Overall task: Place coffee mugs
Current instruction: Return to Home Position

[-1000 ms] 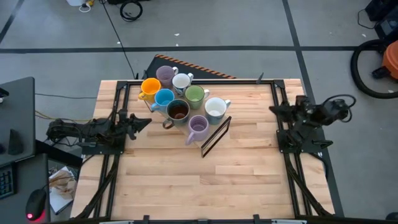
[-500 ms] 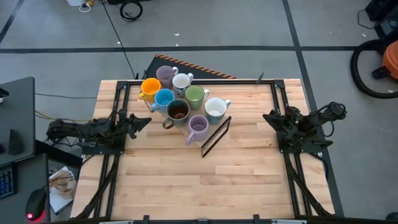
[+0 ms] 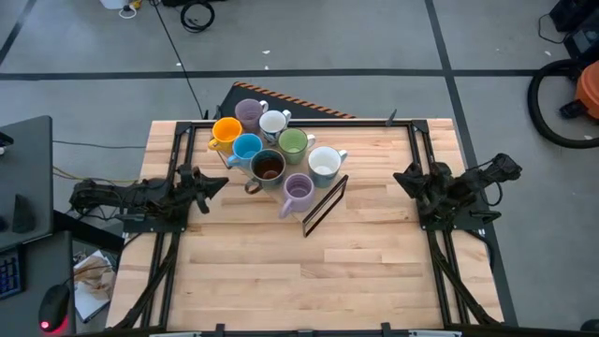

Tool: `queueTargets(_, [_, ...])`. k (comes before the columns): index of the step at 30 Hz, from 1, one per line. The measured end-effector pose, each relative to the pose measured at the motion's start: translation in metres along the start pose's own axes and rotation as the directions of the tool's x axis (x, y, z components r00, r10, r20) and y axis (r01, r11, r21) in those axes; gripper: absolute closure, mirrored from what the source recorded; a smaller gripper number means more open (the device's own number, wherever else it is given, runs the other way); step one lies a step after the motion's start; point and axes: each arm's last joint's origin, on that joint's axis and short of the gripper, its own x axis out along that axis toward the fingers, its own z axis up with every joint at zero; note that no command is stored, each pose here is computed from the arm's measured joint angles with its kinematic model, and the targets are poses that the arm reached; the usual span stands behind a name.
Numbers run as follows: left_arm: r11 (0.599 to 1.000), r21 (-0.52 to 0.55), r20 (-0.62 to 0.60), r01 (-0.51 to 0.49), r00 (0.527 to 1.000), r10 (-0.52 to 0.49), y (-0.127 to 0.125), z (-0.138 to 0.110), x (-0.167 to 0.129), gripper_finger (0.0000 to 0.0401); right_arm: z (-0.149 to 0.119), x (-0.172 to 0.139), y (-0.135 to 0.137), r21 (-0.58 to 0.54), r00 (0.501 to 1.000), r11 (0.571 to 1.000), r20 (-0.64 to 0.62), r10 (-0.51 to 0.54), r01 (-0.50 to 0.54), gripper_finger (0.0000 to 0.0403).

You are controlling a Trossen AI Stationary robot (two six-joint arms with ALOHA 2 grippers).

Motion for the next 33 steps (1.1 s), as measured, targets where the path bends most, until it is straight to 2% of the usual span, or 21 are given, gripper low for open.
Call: queueTargets(33, [1.0, 0.025, 0.0, 0.001, 1.0, -0.001, 0.0, 0.0, 0.0, 0.0392, 0.0, 0.0, 0.0001, -0.026, 1.0, 1.0, 0.0, 0.002, -0.002, 0.0389])
